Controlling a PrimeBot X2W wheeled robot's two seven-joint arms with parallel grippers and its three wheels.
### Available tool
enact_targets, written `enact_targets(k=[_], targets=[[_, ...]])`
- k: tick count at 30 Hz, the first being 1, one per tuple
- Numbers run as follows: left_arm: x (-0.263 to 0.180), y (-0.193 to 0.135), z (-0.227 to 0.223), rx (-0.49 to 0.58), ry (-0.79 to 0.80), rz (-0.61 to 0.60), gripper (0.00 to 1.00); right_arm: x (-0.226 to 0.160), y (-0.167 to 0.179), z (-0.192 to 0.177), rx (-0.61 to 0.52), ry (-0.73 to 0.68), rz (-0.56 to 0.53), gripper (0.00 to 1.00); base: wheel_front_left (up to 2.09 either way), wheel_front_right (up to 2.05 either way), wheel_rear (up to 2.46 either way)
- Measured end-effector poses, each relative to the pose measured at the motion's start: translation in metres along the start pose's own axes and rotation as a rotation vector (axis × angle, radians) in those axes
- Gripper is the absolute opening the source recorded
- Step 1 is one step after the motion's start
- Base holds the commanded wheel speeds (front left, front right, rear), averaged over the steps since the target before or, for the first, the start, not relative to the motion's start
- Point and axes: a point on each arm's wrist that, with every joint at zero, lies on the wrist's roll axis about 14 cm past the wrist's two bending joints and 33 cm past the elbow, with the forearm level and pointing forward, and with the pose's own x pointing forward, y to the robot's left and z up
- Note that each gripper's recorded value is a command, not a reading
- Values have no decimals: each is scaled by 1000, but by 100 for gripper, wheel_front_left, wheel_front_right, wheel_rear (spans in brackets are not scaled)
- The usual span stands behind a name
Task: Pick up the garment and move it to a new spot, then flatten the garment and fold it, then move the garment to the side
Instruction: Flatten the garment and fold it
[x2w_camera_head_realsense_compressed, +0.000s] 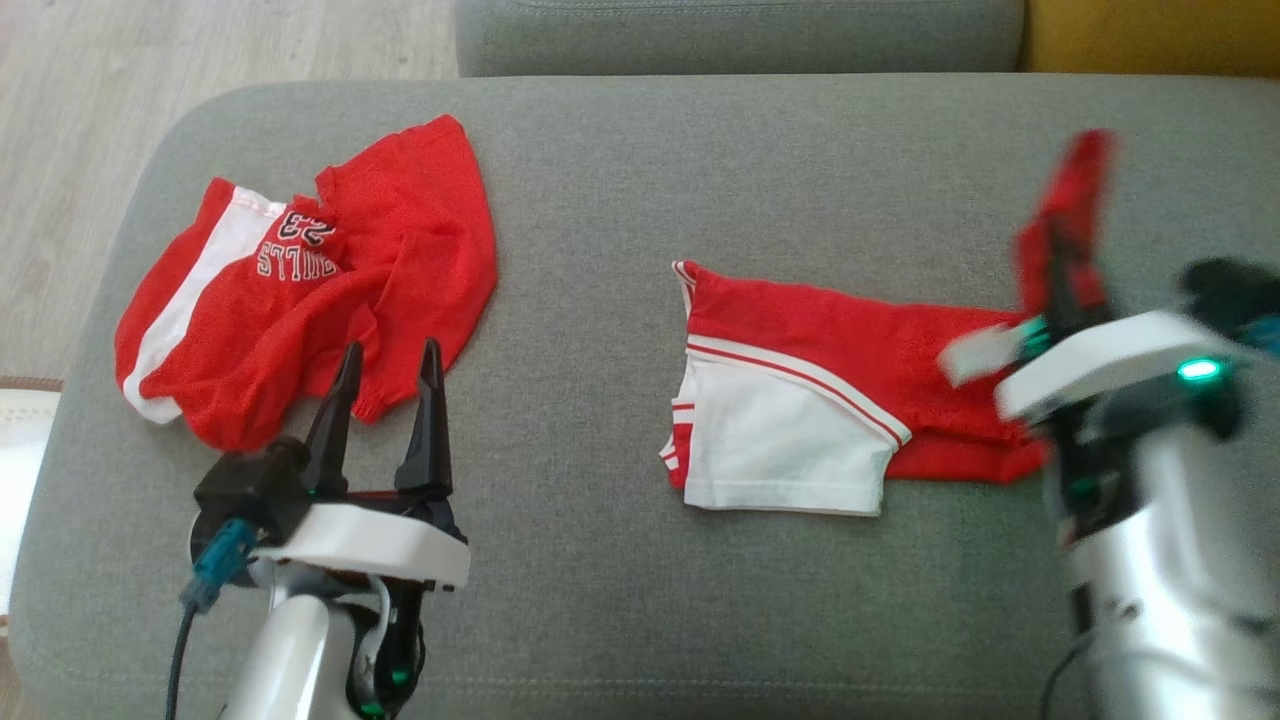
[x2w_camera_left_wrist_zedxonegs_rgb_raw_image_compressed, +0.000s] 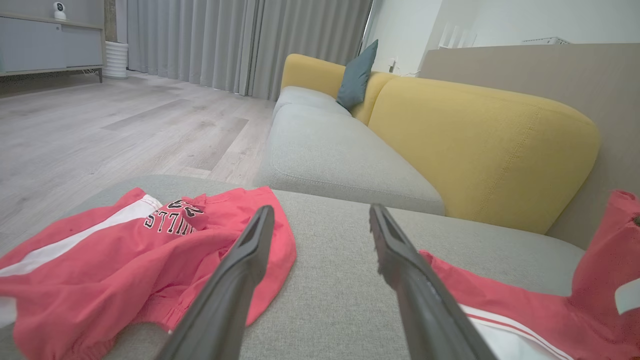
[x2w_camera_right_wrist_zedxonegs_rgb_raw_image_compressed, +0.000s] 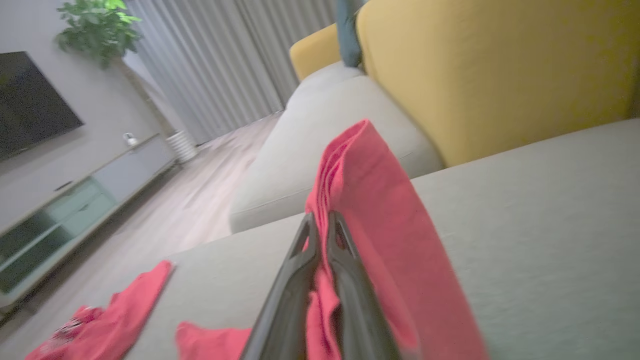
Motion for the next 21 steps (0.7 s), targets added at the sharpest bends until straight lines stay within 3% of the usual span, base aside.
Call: enact_targets(k=[8, 15, 21], targets=[[-2, 3, -5, 0, 14, 9, 100, -20, 88, -67, 83, 151, 264, 0, 0, 0, 0], [-5, 10, -8, 1, 25, 31, 100, -34, 119, -121, 111, 277, 349, 0, 0, 0, 0], [-10, 13, -15, -11, 48, 45, 100, -29, 138, -137, 84, 298, 404, 0, 0, 0, 0]])
